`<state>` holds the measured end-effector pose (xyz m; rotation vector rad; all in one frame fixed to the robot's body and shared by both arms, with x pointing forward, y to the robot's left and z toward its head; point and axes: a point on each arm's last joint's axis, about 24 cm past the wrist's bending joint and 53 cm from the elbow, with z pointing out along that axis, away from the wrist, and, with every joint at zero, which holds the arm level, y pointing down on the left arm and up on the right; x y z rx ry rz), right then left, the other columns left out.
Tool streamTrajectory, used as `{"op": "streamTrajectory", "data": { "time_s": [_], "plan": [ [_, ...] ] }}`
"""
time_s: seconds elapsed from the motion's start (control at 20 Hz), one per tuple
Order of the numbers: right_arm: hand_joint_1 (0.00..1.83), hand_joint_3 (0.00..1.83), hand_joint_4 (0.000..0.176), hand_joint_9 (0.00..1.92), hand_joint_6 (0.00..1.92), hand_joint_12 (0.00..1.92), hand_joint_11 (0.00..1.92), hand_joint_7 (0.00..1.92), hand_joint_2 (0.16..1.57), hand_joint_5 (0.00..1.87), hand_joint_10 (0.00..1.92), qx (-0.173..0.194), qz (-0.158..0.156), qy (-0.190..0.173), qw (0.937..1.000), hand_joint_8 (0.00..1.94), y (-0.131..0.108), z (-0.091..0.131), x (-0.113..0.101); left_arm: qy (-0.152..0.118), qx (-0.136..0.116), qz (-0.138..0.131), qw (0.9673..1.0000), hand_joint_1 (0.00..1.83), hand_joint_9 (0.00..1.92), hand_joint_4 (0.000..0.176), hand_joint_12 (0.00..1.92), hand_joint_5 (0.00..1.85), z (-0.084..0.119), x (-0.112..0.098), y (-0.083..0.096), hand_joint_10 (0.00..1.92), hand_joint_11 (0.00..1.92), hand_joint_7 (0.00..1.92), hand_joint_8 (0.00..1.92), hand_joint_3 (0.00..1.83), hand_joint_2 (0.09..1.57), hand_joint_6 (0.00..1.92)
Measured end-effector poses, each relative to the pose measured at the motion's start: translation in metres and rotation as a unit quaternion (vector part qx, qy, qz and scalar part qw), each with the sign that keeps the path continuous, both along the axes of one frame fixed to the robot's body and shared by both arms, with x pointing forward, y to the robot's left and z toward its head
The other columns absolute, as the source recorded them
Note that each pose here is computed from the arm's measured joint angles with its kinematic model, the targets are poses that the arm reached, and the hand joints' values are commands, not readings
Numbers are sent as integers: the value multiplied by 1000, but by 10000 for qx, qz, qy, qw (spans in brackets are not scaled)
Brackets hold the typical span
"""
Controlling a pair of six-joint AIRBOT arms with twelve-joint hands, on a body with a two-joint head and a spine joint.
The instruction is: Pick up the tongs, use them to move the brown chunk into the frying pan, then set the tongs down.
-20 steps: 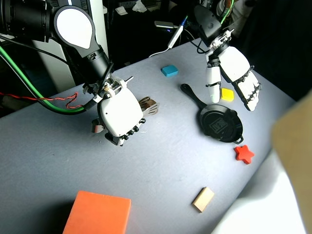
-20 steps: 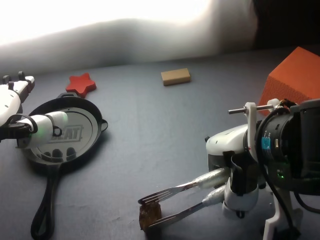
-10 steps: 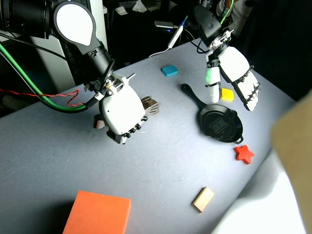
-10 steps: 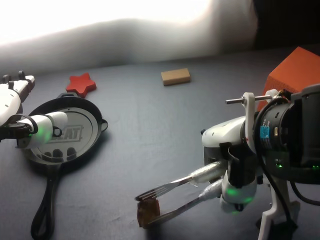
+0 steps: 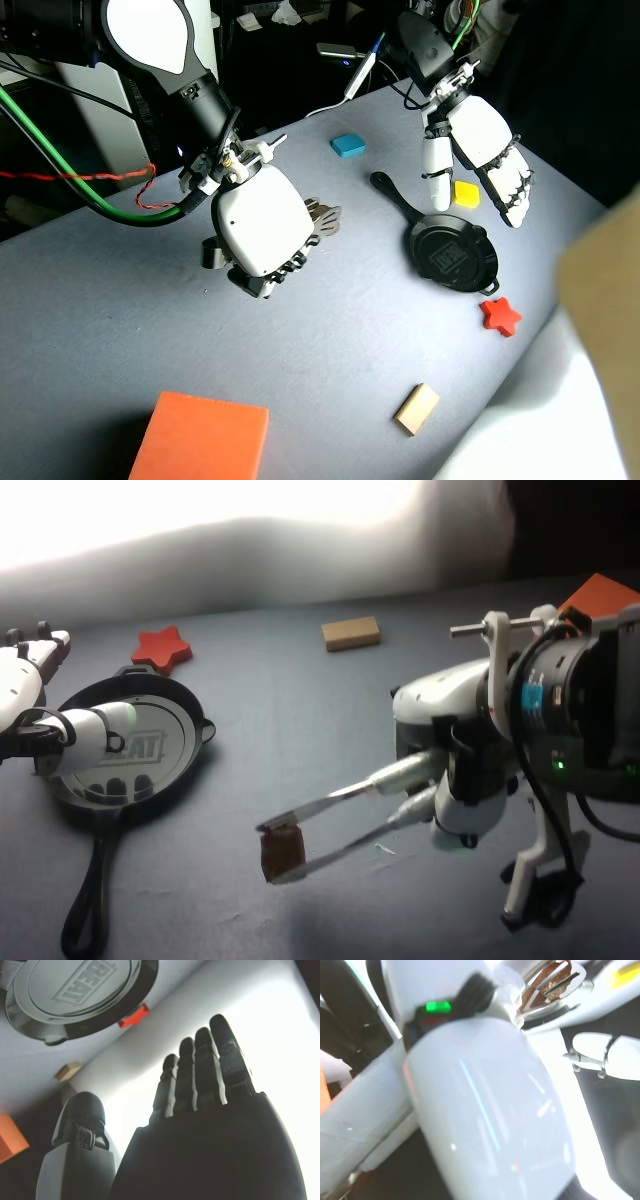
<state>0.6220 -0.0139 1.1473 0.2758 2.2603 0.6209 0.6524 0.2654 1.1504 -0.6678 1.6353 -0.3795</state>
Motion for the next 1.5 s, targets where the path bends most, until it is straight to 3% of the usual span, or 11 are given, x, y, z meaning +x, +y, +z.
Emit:
{"op": "streamTrajectory", "data": {
  "time_s": [0.6, 0.65, 0.7, 0.75, 0.85, 0.9, 0.95, 1.0, 1.05, 1.2, 1.5],
  "plan": [
    [1235, 2, 0, 1299, 1044, 1258, 896, 1123, 1095, 948, 307, 206, 135, -52, 9997, 785, 31, 16, 50, -153, 201, 510, 9984, 0, 117, 46, 561, 19, 9, 33, 63, 3, 0, 104, 4, 0, 1279, 4],
    [1352, 6, 0, 1095, 1031, 1278, 869, 1080, 1086, 926, 923, 180, 154, -80, 9997, 739, 34, 16, 55, -131, 186, 544, 9983, 0, 118, 49, 544, 20, 8, 35, 67, 4, 0, 102, 5, 1, 1281, 5],
    [1256, 1, 0, 1107, 1056, 1282, 865, 1096, 1098, 943, 747, 178, 161, -127, 9996, 793, 39, 18, 62, -72, 138, 511, 9986, 0, 116, 46, 541, 15, 4, 36, 69, 4, 0, 106, 6, 1, 1282, 3],
    [1359, 2, 0, 1064, 1011, 1288, 878, 1085, 1083, 936, 1008, 169, 173, -155, 9996, 730, 41, 18, 64, -60, 107, 500, 9987, 16, 122, 43, 543, 29, 2, 35, 69, 5, 0, 110, 6, 1, 1282, 7],
    [1383, 0, 0, 1044, 1016, 1289, 873, 1080, 1083, 928, 1082, 164, 220, -212, 9994, 721, 48, 20, 71, 63, -17, 502, 9987, 2, 128, 43, 580, 23, -9, 32, 72, 4, 0, 121, 4, 1, 1281, 1],
    [1266, 0, 0, 1116, 1023, 1267, 887, 1121, 1089, 957, 764, 165, 248, -242, 9993, 758, 54, 22, 75, 124, -40, 524, 9985, 0, 119, 42, 554, 10, -13, 29, 76, 2, 0, 115, 1, 0, 1281, 1],
    [1266, 0, 0, 1116, 1023, 1267, 887, 1121, 1089, 957, 764, 162, 263, -244, 9992, 758, 57, 22, 77, 136, -6, 520, 9986, 0, 119, 42, 554, 10, -13, 28, 79, 2, 0, 115, 1, 0, 1281, 1],
    [1233, 1, 0, 1198, 1050, 1272, 874, 1107, 1098, 953, 502, 228, 286, -283, 9989, 797, 64, 26, 81, 129, 14, 570, 9983, 10, 130, 44, 578, 29, -11, 26, 85, 4, 0, 133, 4, 0, 1281, 6],
    [1356, 0, 0, 1095, 995, 1267, 884, 1107, 1078, 949, 936, 265, 315, -344, 9986, 695, 70, 30, 85, 124, 82, 587, 9982, 38, 135, 42, 591, 35, -10, 25, 90, 5, 0, 137, 4, 0, 1278, 7],
    [1234, 1, 0, 1211, 1045, 1261, 891, 1117, 1096, 952, 494, 352, 341, -410, 9980, 785, 82, 35, 94, 191, 77, 657, 9976, 24, 130, 45, 583, 28, -13, 21, 100, 1, 0, 120, 0, 0, 1279, 1],
    [1237, 0, 0, 1255, 1027, 1275, 879, 1127, 1094, 959, 397, 468, 303, -159, 9983, 778, 99, 26, 107, 188, 118, 609, 9979, 42, 122, 45, 562, 6, -11, 21, 100, 2, 0, 110, 0, 2, 1282, 0]
  ]
}}
